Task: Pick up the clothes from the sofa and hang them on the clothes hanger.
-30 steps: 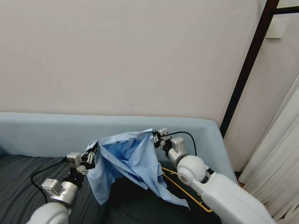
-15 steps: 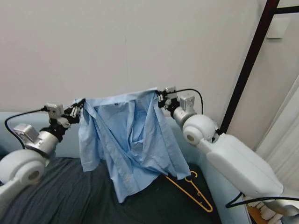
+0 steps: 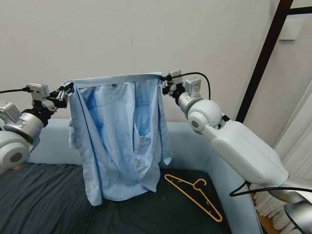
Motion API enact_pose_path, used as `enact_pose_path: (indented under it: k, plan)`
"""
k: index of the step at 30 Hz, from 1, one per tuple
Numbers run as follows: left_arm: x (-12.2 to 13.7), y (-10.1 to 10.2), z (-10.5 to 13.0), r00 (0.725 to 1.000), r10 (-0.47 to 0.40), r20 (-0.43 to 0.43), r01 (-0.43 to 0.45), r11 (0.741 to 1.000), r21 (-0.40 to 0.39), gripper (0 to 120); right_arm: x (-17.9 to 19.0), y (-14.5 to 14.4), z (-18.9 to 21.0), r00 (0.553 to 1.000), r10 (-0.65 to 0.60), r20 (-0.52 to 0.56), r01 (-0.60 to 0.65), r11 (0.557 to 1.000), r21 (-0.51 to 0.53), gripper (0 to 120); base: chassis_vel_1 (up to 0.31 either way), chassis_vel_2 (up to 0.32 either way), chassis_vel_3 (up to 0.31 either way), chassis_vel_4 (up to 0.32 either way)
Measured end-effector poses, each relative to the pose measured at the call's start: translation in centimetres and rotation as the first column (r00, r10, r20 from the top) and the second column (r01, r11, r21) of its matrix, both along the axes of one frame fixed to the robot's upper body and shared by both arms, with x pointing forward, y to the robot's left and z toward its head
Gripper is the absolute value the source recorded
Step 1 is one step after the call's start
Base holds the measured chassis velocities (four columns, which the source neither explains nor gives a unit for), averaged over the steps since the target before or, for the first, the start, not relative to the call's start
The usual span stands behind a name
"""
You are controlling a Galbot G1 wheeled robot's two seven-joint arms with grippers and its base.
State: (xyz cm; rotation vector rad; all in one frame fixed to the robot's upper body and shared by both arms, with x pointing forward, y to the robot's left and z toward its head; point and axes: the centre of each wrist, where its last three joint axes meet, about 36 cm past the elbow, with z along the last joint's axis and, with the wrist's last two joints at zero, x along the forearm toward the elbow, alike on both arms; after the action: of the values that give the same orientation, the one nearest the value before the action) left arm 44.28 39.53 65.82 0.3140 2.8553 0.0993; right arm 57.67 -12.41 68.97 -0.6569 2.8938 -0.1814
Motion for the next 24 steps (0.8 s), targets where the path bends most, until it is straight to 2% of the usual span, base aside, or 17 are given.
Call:
enact_pose_path:
  k: [3,4,7,9,11,12,13,15,18,19,22,24]
  plan:
    - [-2.1,-3.3,-1.3,0.999,-0.054,0.006,0.054,0.999,0.007,0,-4.0,-1.0,-2.2,1.0,0.012,-0.021,-0.012,1.0,-0.014,0,0.0,0.0,0.0,0.0]
    - [-2.1,-3.3,-1.3,0.999,-0.054,0.006,0.054,0.999,0.007,0,-4.0,-1.0,-2.2,1.0,0.012,-0.021,-0.012,1.0,-0.014,0,0.0,0.0,0.0,0.0]
    - [-3.7,-5.7,-1.3,0.997,-0.079,0.002,0.079,0.997,-0.012,0,-7.4,-2.9,-2.9,0.999,0.018,-0.028,-0.019,1.0,-0.017,0,0.0,0.0,0.0,0.0]
    - [-4.1,-6.3,-1.3,0.996,-0.089,0.001,0.089,0.996,-0.014,0,-8.4,-3.7,-3.1,0.999,0.015,-0.035,-0.015,1.0,-0.016,0,0.0,0.0,0.0,0.0]
    - [-5.5,-7.9,-0.7,0.992,-0.128,0.001,0.128,0.992,-0.006,0,-11.8,-7.0,-3.5,0.998,-0.025,-0.051,0.024,1.0,-0.016,0,0.0,0.0,0.0,0.0]
    - [-6.7,-8.7,0.2,0.988,-0.157,0.009,0.157,0.988,0.008,0,-14.2,-8.4,-3.6,0.998,-0.028,-0.059,0.028,1.0,-0.012,0,0.0,0.0,0.0,0.0]
    - [-6.7,-8.7,0.2,0.988,-0.157,0.009,0.157,0.988,0.008,0,-14.2,-8.4,-3.6,0.998,-0.028,-0.059,0.028,1.0,-0.012,0,0.0,0.0,0.0,0.0]
    - [-8.5,-9.4,1.8,0.984,-0.178,0.022,0.178,0.984,0.015,0,-17.5,-9.9,-2.9,0.999,-0.01,-0.045,0.009,1.0,-0.005,0,0.0,0.0,0.0,0.0]
    - [-11.0,-10.4,5.2,0.98,-0.195,0.048,0.194,0.981,0.026,0,-21.8,-10.8,-1.4,0.999,0.037,-0.016,-0.037,0.999,-0.022,0,0.0,0.0,0.0,0.0]
    - [-11.0,-10.4,5.2,0.98,-0.195,0.048,0.194,0.981,0.026,0,-21.8,-10.8,-1.4,0.999,0.037,-0.016,-0.037,0.999,-0.022,0,0.0,0.0,0.0,0.0]
    - [-12.7,-10.8,7.9,0.977,-0.202,0.067,0.198,0.978,0.063,0,-24.2,-11.4,0.6,0.999,0.054,0.006,-0.054,0.998,-0.015,0,0.0,0.0,0.0,0.0]
    - [-12.9,-10.8,8.4,0.977,-0.202,0.071,0.198,0.978,0.066,0,-24.8,-11.6,1.2,0.998,0.055,0.003,-0.055,0.998,-0.003,0,0.0,0.0,0.0,0.0]
